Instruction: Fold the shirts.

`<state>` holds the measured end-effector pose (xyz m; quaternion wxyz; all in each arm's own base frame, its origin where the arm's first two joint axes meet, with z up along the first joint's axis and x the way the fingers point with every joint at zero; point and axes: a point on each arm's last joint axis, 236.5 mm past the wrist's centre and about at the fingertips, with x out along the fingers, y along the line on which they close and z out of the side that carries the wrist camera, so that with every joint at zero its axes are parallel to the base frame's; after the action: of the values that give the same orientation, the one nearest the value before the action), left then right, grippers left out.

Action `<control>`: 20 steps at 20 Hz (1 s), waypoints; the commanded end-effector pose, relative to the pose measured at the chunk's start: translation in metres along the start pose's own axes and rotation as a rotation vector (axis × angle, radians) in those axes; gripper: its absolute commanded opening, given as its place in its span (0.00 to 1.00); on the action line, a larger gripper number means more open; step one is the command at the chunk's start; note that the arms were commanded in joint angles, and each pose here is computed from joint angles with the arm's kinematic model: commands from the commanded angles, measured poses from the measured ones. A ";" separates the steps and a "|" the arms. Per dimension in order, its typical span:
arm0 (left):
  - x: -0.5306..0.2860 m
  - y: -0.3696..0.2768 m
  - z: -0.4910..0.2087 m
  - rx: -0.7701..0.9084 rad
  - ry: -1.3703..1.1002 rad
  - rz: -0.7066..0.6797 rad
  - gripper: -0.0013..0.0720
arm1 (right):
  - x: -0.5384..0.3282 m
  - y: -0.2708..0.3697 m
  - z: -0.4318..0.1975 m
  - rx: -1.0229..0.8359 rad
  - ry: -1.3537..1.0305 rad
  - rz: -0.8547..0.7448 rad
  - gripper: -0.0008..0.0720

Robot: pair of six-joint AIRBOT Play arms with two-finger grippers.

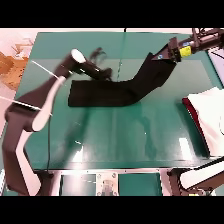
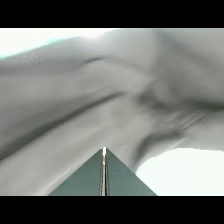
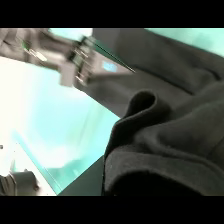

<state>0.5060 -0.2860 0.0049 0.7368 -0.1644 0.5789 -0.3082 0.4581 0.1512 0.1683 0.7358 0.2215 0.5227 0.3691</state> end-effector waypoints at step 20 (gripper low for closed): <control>-0.208 0.174 -0.006 -0.080 -0.070 0.272 0.05 | 0.238 0.055 0.010 -0.019 -0.050 0.004 0.77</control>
<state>0.5179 -0.0205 0.0548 0.7842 -0.1285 0.5817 -0.1737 0.4790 0.4403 0.0617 0.7563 0.2362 0.4666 0.3929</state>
